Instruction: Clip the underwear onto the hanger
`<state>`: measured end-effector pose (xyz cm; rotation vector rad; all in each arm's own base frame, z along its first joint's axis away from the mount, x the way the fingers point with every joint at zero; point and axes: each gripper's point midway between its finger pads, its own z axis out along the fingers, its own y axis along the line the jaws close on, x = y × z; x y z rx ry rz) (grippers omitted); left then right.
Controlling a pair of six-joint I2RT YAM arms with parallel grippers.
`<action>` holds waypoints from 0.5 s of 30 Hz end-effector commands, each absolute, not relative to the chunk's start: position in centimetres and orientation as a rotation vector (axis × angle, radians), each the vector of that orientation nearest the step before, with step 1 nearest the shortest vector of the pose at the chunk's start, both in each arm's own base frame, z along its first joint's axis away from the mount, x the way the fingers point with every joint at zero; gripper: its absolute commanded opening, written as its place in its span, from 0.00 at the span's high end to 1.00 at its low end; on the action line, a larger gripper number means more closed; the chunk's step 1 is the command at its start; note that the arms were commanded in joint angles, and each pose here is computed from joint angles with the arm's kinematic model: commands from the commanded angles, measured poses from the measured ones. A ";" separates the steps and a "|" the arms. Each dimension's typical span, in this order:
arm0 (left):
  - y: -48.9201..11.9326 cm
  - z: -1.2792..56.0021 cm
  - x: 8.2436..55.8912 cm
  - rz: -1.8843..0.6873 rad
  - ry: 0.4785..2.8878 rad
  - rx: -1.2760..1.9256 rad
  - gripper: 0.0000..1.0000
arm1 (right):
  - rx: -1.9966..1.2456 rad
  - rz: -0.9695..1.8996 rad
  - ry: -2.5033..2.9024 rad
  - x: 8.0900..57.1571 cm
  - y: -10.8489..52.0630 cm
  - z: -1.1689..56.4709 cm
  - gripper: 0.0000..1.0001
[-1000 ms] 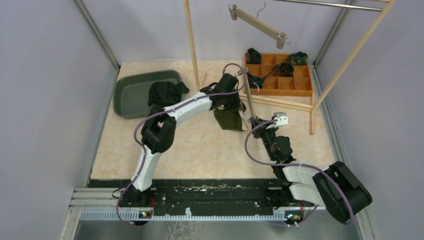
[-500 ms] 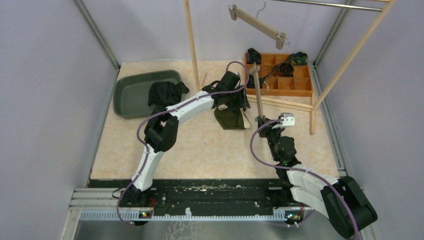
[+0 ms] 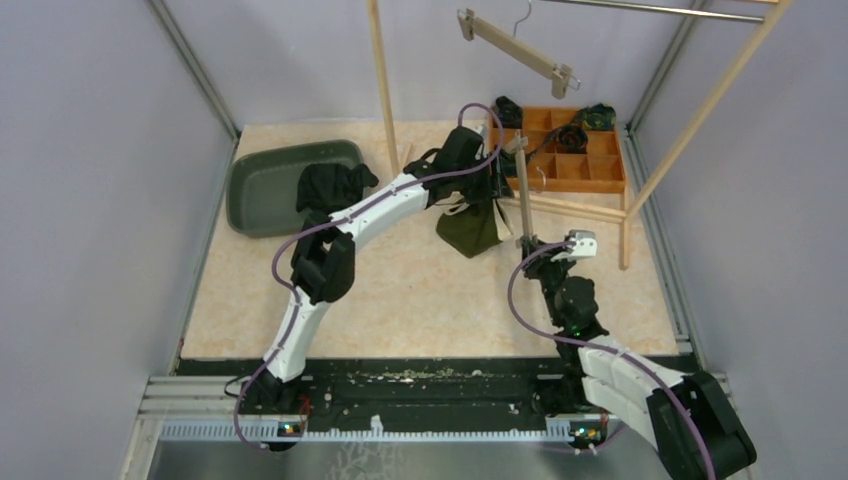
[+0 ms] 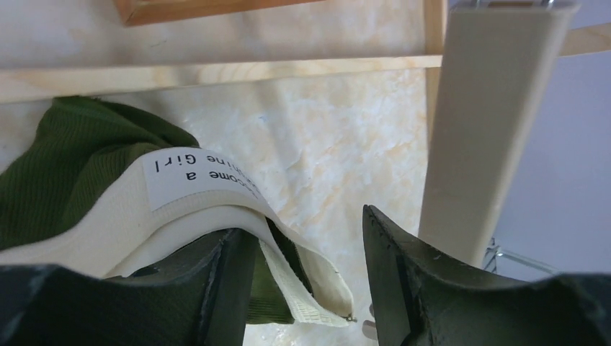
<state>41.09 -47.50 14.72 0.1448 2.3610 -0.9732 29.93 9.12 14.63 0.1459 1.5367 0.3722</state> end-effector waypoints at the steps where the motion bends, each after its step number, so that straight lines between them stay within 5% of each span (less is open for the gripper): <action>1: -48.7 14.0 41.5 -1.019 2.374 0.166 0.40 | 0.178 0.391 1.457 29.7 8.5 16.6 1.00; 15: -47.9 10.3 40.2 -0.963 2.472 0.156 0.39 | 0.198 0.378 1.440 29.4 7.8 17.3 1.00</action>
